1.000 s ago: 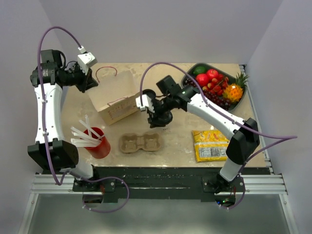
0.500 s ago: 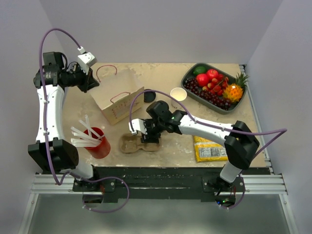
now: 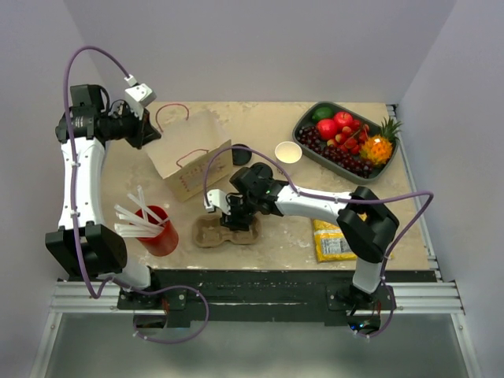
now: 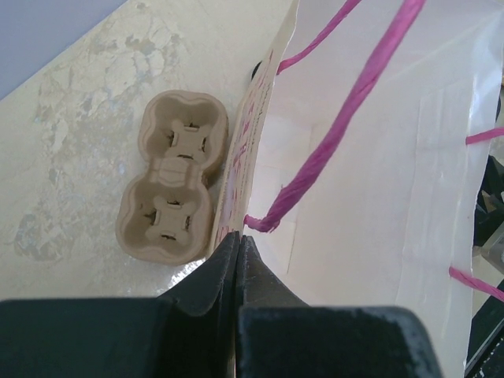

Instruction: Pack the takeout coffee

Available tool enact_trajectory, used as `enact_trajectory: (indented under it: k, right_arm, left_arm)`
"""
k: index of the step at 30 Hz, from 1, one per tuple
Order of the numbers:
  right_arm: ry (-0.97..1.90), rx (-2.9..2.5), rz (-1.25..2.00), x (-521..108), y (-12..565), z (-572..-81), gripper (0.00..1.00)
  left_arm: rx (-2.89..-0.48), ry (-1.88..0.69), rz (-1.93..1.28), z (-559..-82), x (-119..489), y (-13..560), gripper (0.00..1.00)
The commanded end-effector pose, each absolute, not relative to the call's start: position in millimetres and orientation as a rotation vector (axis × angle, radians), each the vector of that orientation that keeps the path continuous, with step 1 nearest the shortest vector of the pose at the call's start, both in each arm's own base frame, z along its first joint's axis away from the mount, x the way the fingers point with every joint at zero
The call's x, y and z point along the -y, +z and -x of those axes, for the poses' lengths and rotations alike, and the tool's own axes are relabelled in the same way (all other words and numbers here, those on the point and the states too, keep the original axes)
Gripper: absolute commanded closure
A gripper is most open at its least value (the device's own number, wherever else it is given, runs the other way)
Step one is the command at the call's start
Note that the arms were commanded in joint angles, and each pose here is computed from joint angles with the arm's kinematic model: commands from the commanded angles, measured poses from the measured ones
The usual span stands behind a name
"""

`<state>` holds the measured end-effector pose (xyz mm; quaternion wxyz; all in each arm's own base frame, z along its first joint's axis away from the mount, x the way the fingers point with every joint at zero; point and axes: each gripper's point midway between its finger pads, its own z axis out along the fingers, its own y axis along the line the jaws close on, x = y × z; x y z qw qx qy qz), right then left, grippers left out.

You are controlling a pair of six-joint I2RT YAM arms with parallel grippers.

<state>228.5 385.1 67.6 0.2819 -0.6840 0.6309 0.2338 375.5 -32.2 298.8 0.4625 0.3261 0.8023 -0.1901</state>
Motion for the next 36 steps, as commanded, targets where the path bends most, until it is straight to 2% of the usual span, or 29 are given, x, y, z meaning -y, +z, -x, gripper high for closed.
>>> enact_trajectory:
  k: [1,36]
  right_arm:
    - [0.687,-1.624,1.776,-410,93,-234,0.46]
    - [0.751,-1.681,1.875,-414,67,-211,0.45]
  left_arm:
    - [-1.922,-0.458,-0.807,-374,36,310,1.0]
    - [-1.945,-0.473,-0.788,-373,36,304,1.0]
